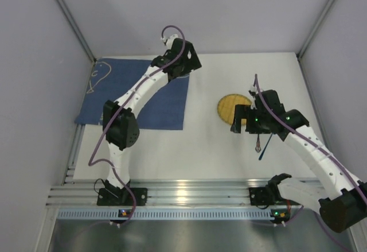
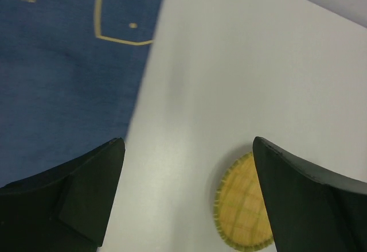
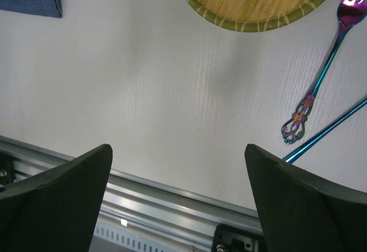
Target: Set the dinner table for one person
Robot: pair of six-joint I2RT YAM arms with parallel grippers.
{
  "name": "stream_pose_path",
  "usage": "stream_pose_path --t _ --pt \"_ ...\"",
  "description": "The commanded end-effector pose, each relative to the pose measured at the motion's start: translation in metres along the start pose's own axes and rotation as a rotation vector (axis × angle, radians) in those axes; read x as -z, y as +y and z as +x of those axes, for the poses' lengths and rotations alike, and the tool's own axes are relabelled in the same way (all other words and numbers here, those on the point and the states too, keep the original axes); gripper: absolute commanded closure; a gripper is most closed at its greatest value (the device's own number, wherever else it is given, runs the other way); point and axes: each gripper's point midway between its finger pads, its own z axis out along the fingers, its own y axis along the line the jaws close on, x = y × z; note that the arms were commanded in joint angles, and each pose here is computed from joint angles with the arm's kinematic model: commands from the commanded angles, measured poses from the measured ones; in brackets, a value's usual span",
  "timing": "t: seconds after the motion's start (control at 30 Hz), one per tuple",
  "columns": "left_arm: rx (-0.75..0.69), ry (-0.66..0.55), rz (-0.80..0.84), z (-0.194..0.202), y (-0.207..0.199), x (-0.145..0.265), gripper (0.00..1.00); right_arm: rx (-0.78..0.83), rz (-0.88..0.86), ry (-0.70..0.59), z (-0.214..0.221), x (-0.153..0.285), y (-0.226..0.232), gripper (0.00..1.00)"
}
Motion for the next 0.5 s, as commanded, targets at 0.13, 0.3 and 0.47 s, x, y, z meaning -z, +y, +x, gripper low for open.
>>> stream_pose_path --t 0.13,0.3,0.47 --pt "-0.327 0.133 -0.425 0.050 0.144 0.024 0.03 -0.037 -0.031 0.002 0.011 0.010 0.001 0.00" --pt "-0.427 0.309 -0.395 0.104 0.171 0.006 0.05 -0.041 -0.030 0.003 0.012 0.016 0.001 0.00" --pt "-0.425 0.370 -0.375 0.131 0.186 -0.004 0.01 -0.035 -0.009 0.006 0.014 0.020 -0.003 0.00"
